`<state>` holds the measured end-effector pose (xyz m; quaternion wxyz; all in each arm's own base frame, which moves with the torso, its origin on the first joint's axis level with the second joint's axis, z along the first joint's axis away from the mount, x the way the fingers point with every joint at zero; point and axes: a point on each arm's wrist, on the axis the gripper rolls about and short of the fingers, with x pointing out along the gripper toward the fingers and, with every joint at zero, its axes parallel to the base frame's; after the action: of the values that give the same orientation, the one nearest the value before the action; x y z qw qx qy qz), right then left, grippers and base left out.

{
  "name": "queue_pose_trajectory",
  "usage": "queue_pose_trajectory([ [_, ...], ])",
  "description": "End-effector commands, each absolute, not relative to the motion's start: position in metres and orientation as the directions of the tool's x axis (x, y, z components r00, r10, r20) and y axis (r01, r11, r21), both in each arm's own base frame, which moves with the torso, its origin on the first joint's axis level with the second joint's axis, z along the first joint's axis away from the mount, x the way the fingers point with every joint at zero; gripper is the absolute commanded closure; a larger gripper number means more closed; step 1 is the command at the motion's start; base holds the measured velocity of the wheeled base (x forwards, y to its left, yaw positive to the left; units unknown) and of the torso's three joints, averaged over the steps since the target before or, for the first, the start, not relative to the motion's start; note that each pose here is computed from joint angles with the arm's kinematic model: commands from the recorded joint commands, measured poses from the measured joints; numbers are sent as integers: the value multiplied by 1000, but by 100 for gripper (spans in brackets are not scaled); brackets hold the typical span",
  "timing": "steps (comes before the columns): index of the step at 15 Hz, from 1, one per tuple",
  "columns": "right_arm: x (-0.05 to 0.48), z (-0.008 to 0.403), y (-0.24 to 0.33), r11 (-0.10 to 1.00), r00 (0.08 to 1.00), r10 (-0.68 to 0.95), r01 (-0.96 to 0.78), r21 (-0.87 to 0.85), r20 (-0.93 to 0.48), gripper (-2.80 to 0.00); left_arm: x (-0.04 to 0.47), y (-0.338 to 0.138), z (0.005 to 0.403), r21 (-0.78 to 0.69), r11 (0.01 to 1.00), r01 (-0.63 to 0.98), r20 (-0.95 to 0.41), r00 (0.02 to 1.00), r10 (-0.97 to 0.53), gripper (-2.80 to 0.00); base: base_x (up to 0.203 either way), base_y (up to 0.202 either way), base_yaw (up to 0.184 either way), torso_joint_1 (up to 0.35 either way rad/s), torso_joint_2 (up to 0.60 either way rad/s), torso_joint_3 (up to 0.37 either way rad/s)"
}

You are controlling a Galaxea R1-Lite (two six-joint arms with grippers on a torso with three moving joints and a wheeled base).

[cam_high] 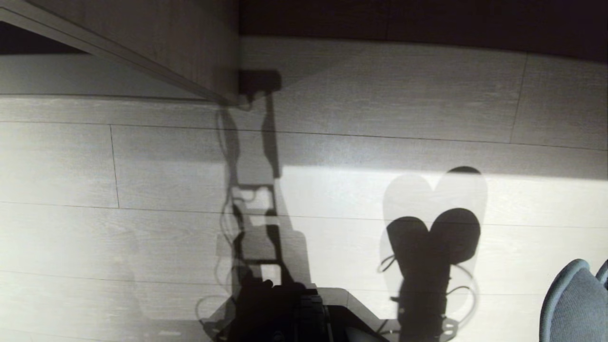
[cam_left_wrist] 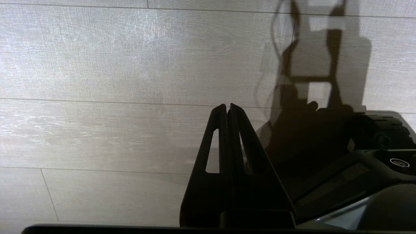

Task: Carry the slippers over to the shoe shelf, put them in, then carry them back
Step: Place the slippers into the shoe cabinet

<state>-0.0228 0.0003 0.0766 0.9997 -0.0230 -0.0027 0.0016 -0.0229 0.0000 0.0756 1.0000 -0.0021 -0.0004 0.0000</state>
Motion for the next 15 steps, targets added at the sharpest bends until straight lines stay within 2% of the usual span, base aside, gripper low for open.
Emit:
queue_pose_trajectory([
  [1, -23, 76, 0, 999, 1000, 3, -3, -45, 5, 0, -23, 0, 75, -5, 1000, 0, 0, 1000, 0, 0, 0, 0, 0, 0, 0, 0],
  [15, -23, 76, 0, 1000, 1000, 2, -1, -14, 5, 0, -23, 0, 76, -5, 1000, 0, 3, 1000, 0, 0, 0, 0, 0, 0, 0, 0],
])
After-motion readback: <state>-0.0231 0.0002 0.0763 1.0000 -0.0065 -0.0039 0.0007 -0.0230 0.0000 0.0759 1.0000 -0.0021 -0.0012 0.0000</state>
